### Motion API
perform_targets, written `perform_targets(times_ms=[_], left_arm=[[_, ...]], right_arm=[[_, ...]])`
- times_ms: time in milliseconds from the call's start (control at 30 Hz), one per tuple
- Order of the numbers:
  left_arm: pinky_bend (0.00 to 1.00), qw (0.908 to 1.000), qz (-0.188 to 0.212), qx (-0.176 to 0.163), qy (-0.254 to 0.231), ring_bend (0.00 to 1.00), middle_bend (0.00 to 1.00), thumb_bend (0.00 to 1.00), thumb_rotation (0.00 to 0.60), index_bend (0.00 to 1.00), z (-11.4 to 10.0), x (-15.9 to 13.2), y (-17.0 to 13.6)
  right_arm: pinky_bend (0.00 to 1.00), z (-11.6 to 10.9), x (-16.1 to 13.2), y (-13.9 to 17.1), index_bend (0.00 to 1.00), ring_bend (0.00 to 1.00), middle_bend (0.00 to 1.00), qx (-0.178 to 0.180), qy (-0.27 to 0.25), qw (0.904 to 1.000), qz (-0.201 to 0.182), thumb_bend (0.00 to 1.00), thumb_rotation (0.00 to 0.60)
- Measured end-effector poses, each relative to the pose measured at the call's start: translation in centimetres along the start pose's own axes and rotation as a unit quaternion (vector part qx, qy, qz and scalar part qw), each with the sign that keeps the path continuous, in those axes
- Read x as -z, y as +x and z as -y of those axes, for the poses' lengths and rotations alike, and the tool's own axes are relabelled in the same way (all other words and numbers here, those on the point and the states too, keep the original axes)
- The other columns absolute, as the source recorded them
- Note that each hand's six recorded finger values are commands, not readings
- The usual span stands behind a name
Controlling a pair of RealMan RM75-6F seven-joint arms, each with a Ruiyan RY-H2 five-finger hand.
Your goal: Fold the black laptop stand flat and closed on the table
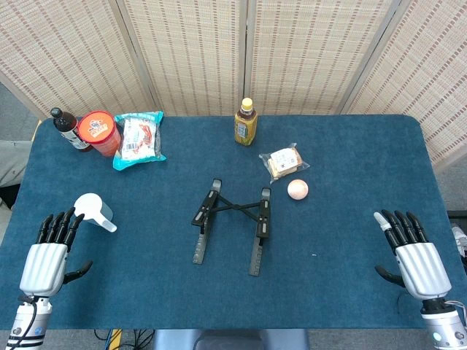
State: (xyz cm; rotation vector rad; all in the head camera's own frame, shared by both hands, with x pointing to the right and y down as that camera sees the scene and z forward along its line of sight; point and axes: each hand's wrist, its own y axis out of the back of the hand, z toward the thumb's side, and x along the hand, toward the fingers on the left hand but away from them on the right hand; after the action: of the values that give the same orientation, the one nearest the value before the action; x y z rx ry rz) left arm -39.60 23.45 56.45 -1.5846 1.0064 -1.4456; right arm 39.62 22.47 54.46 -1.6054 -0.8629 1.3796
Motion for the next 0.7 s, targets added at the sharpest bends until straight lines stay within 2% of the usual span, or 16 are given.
perform_targets(times_ms=[333,533,700], left_arm=[[0.0,1.0,0.0,-0.004,0.001,0.0,0.0,0.13,0.6,0.08,-0.2,0.0,-0.2],[0.0,1.0,0.0,-0.005,0.002,0.0,0.0,0.13,0.6,0.08,-0.3,0.1,-0.2],[0.0,1.0,0.001,-0.004,0.003,0.0,0.0,0.13,0.6,0.08,-0.3,0.0,-0.3]], right_arm=[[0.0,-0.1,-0.5,-0.2,0.0,0.0,0.1,0.003,-0.002,0.9999,-0.013,0.03,0.6],[0.0,-0.8,-1.6,-0.6,0.0,0.0,0.1,0.01,-0.011,0.9988,-0.046,0.03,0.6],[0.0,-1.5,-3.3,-1.2,0.0,0.0,0.1,0.016,-0.026,0.9951,-0.094,0.05,0.6]])
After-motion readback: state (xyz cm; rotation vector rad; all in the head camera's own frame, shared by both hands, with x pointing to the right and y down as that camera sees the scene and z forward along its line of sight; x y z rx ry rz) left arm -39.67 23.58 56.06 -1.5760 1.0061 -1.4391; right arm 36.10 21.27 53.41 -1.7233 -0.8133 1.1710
